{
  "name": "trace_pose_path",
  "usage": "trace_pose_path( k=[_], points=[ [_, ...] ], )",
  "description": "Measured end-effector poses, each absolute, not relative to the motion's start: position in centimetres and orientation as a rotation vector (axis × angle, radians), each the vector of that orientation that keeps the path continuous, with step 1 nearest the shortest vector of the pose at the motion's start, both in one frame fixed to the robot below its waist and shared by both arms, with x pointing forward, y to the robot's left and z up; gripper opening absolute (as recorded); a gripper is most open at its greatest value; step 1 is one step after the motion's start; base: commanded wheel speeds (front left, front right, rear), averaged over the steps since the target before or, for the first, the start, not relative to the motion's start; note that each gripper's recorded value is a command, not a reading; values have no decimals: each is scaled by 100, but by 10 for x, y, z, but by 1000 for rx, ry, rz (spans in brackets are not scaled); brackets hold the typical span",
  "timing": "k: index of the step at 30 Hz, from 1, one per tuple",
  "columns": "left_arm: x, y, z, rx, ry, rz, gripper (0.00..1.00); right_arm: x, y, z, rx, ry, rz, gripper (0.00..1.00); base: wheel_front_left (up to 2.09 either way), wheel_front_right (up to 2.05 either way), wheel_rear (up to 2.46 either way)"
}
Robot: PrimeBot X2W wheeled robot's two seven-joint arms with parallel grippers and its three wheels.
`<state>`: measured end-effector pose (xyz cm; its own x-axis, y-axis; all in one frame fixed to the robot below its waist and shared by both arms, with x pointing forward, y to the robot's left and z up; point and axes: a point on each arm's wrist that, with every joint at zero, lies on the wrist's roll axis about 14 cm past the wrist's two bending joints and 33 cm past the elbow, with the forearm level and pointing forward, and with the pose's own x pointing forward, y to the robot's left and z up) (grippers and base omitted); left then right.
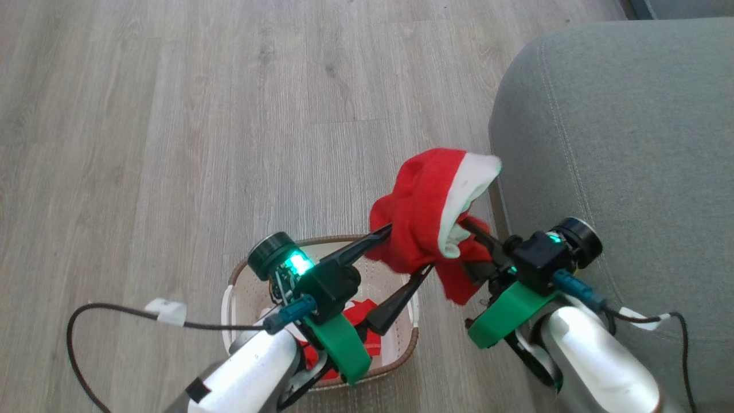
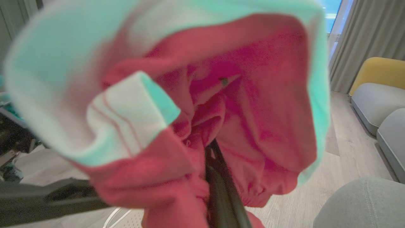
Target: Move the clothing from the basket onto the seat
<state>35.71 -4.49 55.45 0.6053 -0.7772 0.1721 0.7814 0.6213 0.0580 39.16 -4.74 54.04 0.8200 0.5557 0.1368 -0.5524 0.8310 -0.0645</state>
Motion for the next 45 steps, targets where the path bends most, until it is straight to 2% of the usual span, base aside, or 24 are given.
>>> trace_pose_path(
  k=[20,38,45],
  points=[
    [366,-15,537,-5,-149,-781,100,409,-92,573,65,-253,405,0,0,0,0],
    [356,-10,509,-89,-50,-740,100,405,-169,556,114,-220,150,0,0,0,0],
    [345,-17,494,-113,7,-763,100,396,-182,538,137,-171,97,0,0,0,0]
  ],
)
